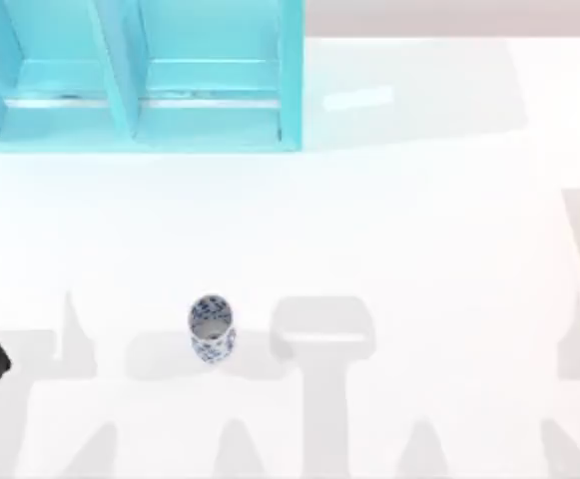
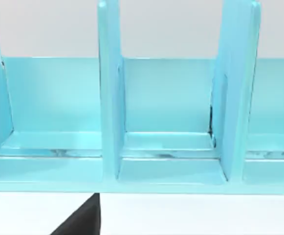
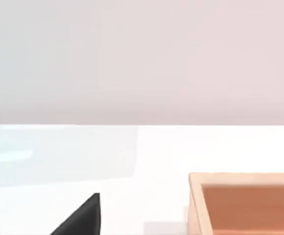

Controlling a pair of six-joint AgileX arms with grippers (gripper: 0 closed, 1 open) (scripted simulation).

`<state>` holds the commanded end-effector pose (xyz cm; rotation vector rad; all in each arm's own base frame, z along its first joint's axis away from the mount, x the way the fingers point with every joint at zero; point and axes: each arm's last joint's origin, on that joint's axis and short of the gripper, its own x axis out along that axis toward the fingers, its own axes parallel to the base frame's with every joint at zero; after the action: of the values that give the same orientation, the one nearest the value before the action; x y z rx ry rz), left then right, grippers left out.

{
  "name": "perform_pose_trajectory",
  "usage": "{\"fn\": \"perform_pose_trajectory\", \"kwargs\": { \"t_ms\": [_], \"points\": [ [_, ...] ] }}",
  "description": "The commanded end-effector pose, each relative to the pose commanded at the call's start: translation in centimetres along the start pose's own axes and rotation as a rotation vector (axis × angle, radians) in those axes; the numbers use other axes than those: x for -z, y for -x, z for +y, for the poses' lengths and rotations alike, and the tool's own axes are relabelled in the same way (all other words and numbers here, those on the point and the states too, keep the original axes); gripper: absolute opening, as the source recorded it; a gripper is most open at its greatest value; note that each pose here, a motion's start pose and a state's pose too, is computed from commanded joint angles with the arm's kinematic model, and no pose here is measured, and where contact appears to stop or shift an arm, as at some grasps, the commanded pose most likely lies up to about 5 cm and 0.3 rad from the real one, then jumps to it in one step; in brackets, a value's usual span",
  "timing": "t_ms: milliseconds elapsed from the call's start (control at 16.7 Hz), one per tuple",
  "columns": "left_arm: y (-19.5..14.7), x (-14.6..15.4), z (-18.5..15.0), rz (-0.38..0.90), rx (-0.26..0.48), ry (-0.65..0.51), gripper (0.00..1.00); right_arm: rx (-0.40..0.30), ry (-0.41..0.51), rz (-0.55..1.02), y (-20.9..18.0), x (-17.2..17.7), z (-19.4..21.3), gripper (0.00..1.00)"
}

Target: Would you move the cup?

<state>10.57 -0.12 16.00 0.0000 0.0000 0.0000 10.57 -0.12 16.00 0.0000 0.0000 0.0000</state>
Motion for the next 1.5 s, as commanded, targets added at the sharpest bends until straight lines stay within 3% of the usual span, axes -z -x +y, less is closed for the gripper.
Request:
{"fn": "perform_pose_trajectory", "kwargs": {
  "t_ms": [240,540,960,1260,1500],
  "points": [
    [0.0,-0.5,-0.1,0.027,0.015,0.014,1.00,0.000,0.000,0.000,0.0,0.0,0.0,1.00],
    [-0.9,-4.8,-1.3,0.235,0.104,0.100,1.00,0.000,0.000,0.000,0.0,0.0,0.0,1.00],
    [-7.8,-11.3,-6.1,0.802,0.194,0.174,1.00,0.000,0.000,0.000,0.0,0.0,0.0,1.00],
    [-13.8,-11.1,-12.4,1.224,0.143,0.119,1.00,0.000,0.000,0.000,0.0,0.0,0.0,1.00],
    [-17.0,-9.2,-17.7,1.459,0.071,0.040,1.00,0.000,0.000,0.000,0.0,0.0,0.0,1.00]
  ]
}}
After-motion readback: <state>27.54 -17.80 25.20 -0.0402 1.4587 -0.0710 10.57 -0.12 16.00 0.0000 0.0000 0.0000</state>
